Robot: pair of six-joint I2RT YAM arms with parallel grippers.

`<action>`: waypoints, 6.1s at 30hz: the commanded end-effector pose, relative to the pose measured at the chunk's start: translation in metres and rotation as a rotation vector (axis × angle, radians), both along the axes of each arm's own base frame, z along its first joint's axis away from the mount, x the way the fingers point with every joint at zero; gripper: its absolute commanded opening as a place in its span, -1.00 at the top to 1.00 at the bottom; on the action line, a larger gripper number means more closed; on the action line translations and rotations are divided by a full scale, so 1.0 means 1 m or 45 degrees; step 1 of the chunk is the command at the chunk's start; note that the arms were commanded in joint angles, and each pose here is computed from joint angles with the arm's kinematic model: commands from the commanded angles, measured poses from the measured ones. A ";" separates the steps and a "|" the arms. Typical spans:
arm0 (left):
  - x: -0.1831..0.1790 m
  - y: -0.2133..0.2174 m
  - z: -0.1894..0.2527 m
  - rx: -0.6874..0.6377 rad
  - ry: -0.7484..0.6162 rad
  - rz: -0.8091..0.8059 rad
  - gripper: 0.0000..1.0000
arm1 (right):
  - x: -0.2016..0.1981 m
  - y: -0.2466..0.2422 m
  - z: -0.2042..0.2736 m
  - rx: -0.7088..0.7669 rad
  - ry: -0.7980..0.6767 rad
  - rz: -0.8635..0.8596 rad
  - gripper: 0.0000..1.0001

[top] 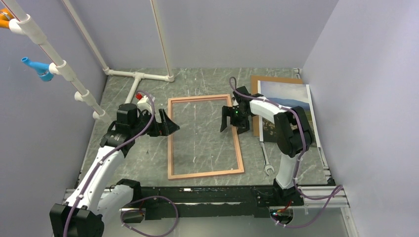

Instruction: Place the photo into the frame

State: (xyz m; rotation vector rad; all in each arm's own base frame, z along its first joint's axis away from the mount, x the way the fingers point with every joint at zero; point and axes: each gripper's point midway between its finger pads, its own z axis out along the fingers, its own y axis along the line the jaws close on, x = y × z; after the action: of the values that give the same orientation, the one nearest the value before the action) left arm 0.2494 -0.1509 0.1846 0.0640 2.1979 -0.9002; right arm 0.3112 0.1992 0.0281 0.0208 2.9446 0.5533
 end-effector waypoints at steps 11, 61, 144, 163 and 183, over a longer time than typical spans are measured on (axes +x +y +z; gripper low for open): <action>-0.011 -0.021 0.054 -0.042 -0.178 -0.130 -0.96 | 0.008 0.064 0.008 0.132 -0.007 0.105 -0.82; 0.006 -0.048 0.045 -0.114 -0.184 -0.299 -0.99 | -0.048 -0.189 0.040 0.733 -0.312 -1.377 -0.57; 0.013 -0.015 0.031 0.043 0.005 0.008 -0.99 | 0.042 -0.009 0.196 -0.369 -0.692 0.086 1.00; 0.020 0.036 0.016 0.033 0.105 0.342 -0.99 | -0.061 0.119 0.142 -0.438 -0.585 1.061 1.00; 0.018 0.076 -0.002 -0.136 0.166 0.510 -0.99 | -0.137 0.127 0.111 -0.365 -0.408 1.393 0.93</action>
State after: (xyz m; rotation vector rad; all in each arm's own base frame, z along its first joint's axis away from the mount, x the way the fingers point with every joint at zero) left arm 0.2649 -0.0696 0.1736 -0.5018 2.2098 -0.7362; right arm 0.1888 0.3345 0.1267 -1.5378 2.4589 0.1474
